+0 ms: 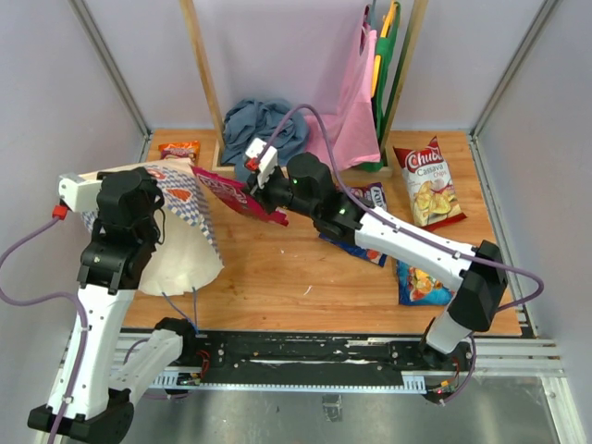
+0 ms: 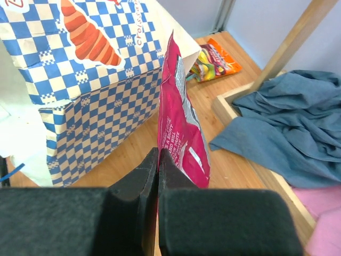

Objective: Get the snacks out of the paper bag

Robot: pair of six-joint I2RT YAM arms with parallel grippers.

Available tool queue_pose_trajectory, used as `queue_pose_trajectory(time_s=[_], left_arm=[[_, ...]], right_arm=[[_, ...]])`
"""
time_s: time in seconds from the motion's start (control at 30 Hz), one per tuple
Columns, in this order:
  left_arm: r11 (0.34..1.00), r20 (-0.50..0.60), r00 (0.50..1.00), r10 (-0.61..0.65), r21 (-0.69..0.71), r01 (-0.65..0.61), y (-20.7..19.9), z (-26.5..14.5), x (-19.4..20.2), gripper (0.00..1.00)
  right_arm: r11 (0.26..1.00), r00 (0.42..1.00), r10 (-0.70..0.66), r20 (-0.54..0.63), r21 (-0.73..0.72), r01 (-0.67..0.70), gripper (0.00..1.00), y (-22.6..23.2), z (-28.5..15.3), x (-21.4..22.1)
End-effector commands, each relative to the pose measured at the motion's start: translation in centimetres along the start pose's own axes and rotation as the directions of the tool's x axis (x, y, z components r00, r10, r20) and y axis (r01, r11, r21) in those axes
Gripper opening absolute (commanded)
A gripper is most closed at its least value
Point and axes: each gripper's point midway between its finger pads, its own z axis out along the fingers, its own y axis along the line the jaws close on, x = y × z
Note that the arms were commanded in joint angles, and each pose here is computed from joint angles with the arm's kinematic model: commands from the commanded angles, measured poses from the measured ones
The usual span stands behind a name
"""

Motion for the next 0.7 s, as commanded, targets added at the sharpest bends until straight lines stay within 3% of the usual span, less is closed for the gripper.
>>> queue_pose_trajectory(time_s=[0.0,0.2,0.53,0.67], left_arm=[[0.999,0.097,0.995,-0.028,0.018,0.026,-1.1,-0.7,-3.2,0.32],[1.0,0.099,0.995,-0.021,0.018,0.019,-0.9,-0.6,-3.2,0.33],[1.0,0.083,0.996,-0.009,0.02,0.008,-0.7,-0.4,-2.5,0.33],[1.0,0.08,0.997,-0.004,0.02,0.002,-0.7,-0.3,-2.3,0.32]], right_arm=[[0.997,0.994,0.058,0.094,-0.057,-0.052,0.01,1.0,0.8,-2.8],[0.999,0.998,0.046,0.031,-0.017,-0.046,0.01,-0.1,1.8,0.5],[0.968,0.961,0.232,-0.149,0.134,-0.213,0.01,-9.7,2.2,12.6],[0.961,0.946,0.249,-0.209,0.171,-0.215,0.01,-11.8,1.6,15.4]])
